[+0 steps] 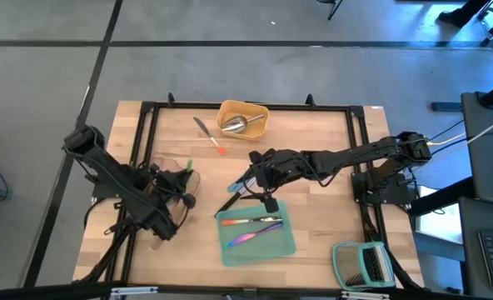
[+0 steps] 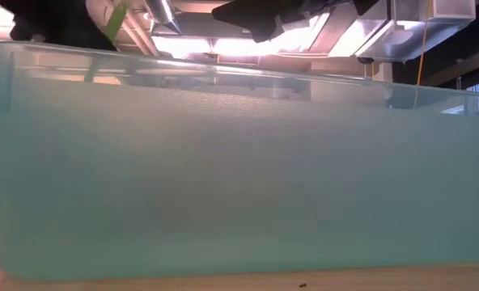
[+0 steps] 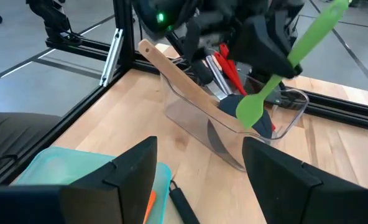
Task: Pick & Place Kitchen Items
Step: Put the green spatula into the transparent bin
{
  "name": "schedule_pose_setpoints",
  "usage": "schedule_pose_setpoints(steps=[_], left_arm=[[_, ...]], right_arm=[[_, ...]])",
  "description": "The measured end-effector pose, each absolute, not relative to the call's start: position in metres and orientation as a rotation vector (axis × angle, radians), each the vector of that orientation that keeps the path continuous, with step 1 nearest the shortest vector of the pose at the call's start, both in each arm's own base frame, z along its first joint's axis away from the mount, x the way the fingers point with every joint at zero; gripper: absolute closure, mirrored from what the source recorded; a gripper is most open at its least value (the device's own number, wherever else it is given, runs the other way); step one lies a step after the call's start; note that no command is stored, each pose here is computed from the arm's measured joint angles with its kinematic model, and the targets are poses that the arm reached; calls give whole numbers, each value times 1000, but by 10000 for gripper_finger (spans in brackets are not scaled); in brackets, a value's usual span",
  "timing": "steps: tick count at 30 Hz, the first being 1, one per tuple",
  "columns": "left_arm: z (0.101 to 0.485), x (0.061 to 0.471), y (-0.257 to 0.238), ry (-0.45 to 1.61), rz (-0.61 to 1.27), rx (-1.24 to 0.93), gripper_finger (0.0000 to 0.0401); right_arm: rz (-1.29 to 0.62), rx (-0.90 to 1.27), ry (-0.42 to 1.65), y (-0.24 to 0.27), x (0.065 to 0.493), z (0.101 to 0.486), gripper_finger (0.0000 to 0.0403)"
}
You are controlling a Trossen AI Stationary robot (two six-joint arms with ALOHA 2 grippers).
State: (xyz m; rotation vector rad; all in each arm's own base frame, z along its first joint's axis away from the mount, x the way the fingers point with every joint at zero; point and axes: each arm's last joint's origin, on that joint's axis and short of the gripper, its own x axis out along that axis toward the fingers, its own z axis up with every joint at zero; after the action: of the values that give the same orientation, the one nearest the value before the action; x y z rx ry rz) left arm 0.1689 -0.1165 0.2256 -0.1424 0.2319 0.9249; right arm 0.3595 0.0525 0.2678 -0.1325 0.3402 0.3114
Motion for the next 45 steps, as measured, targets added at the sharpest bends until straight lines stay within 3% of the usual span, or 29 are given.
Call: schedule_pose_setpoints(steps=[21,45], left_arm=[[174,184,-127,150,944,-181,382],[163,185,-130,290,1007,-282,382]], right_arm=[[313,-139,338,52,360,268,163],[313,-140,345,52,359,267,163]])
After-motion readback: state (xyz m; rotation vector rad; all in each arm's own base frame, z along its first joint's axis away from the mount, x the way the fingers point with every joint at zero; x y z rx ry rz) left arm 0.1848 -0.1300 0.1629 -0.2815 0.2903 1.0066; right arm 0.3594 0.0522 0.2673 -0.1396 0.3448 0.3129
